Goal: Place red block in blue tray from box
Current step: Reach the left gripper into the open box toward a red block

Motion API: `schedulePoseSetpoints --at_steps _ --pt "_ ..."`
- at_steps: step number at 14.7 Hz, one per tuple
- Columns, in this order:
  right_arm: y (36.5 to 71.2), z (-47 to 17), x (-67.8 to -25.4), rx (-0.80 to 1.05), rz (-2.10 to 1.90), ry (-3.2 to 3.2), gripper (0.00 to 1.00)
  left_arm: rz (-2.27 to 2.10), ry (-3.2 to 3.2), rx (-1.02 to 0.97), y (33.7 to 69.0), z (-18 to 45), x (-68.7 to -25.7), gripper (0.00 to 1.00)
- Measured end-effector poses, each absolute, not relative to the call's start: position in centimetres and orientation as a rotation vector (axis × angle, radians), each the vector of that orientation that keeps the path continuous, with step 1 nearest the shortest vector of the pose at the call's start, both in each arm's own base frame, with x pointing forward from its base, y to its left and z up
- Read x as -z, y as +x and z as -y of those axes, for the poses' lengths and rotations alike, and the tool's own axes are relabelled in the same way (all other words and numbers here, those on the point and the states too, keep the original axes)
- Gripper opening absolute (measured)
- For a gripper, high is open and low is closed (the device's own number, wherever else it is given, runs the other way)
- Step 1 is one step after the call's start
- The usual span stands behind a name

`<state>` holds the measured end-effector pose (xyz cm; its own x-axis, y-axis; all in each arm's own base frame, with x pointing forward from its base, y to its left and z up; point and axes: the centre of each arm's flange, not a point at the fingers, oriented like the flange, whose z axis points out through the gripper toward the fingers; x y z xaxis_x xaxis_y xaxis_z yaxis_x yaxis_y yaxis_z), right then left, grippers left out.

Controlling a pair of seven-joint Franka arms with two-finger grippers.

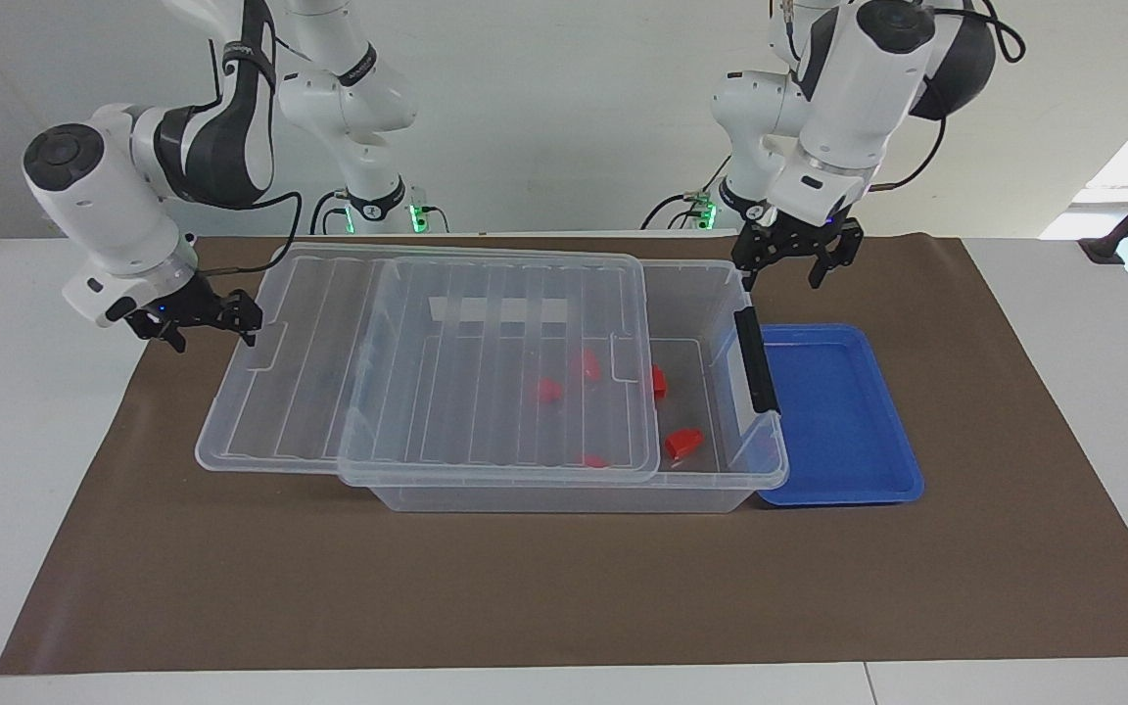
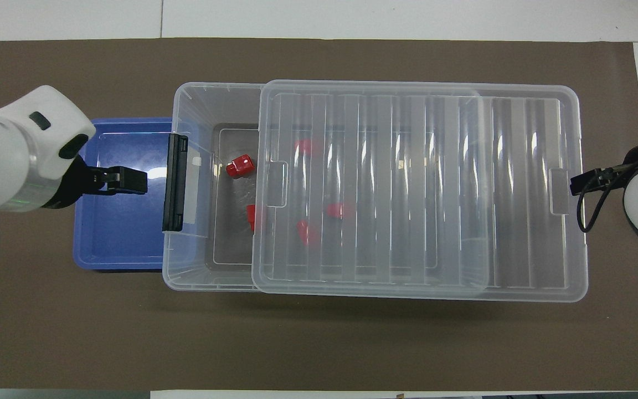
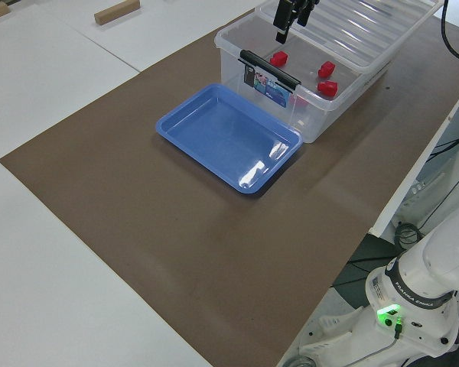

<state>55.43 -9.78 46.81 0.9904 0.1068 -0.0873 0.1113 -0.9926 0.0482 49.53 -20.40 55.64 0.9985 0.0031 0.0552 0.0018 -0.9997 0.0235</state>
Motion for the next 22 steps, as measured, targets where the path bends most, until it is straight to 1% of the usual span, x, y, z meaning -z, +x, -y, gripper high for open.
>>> schedulePoseSetpoints --at_steps 3,6,10,14,18,22 --pt "55.3 10.9 -46.9 0.129 -0.182 3.081 1.0 -0.096 3.107 -0.094 48.8 22.9 -52.6 1.0" --pt "55.0 12.4 -47.2 0.122 -0.198 3.08 1.0 -0.107 3.117 -0.055 48.4 24.9 -49.1 1.0" --pt "55.0 13.1 -47.4 0.118 -0.208 3.079 1.0 -0.149 3.117 -0.039 49.1 26.6 -45.9 1.0" --pt "54.9 13.3 -47.4 0.119 -0.209 3.079 1.0 -0.205 3.116 -0.022 48.8 28.6 -43.4 1.0" --pt "54.9 13.4 -47.4 0.119 -0.207 3.079 1.0 -0.205 3.098 -0.057 49.1 29.2 -40.1 1.0" --pt "54.9 13.4 -47.4 0.118 -0.207 3.079 1.0 -0.174 3.087 -0.079 48.3 30.1 -36.3 1.0"
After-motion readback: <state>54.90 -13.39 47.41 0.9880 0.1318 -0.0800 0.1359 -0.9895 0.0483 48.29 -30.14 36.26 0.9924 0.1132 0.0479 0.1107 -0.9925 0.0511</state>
